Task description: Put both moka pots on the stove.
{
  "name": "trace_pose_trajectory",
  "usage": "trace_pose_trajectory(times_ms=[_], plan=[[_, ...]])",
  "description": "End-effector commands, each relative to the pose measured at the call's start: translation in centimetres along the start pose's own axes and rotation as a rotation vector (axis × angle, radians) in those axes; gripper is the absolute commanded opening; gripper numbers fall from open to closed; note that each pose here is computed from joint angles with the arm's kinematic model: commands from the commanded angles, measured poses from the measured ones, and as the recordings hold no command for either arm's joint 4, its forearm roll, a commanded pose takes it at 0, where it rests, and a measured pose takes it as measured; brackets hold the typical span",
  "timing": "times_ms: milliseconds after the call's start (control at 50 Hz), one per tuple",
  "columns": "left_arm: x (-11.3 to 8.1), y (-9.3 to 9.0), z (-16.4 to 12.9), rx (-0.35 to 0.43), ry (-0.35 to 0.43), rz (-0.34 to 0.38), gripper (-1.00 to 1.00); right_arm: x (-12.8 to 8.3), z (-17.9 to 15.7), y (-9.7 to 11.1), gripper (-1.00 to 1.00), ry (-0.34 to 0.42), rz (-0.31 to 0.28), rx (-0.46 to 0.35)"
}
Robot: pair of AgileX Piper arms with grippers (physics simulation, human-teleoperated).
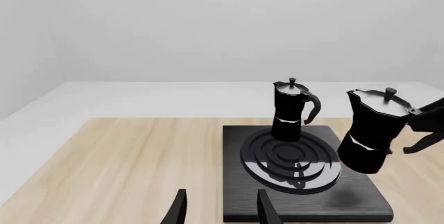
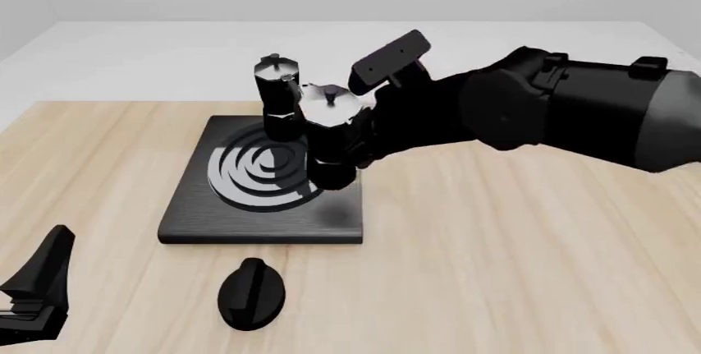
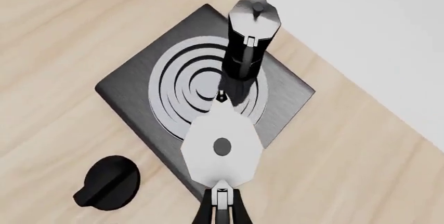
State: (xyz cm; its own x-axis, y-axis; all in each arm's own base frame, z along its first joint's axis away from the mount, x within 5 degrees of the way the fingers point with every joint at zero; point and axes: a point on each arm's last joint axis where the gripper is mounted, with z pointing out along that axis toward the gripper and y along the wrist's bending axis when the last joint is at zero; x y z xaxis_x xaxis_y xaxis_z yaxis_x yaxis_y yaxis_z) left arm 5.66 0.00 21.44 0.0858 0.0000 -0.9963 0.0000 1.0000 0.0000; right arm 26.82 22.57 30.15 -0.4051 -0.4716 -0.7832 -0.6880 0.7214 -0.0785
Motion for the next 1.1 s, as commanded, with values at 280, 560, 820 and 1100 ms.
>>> trace_pose_trajectory(times_ms=[280,560,820,1100], plan=[[0.0,0.0,0.0,0.000,0.000,0.000,1.00,-3.4,0.6,2.7,-1.00,-0.061,-0.033,-0.059],[0.0,0.0,0.0,0.000,0.000,0.000,1.00,-4.5,1.1,3.1,-1.00,-0.104,-0.063,-0.063],[0.0,0.0,0.0,0.000,0.000,0.000,1.00,-5.4,2.2,4.4,-1.00,-0.117,-0.067,-0.089],[0.0,0.0,0.0,0.000,0.000,0.000,1.00,-6.1,4.0,5.2,-1.00,-0.122,-0.065,-0.102]])
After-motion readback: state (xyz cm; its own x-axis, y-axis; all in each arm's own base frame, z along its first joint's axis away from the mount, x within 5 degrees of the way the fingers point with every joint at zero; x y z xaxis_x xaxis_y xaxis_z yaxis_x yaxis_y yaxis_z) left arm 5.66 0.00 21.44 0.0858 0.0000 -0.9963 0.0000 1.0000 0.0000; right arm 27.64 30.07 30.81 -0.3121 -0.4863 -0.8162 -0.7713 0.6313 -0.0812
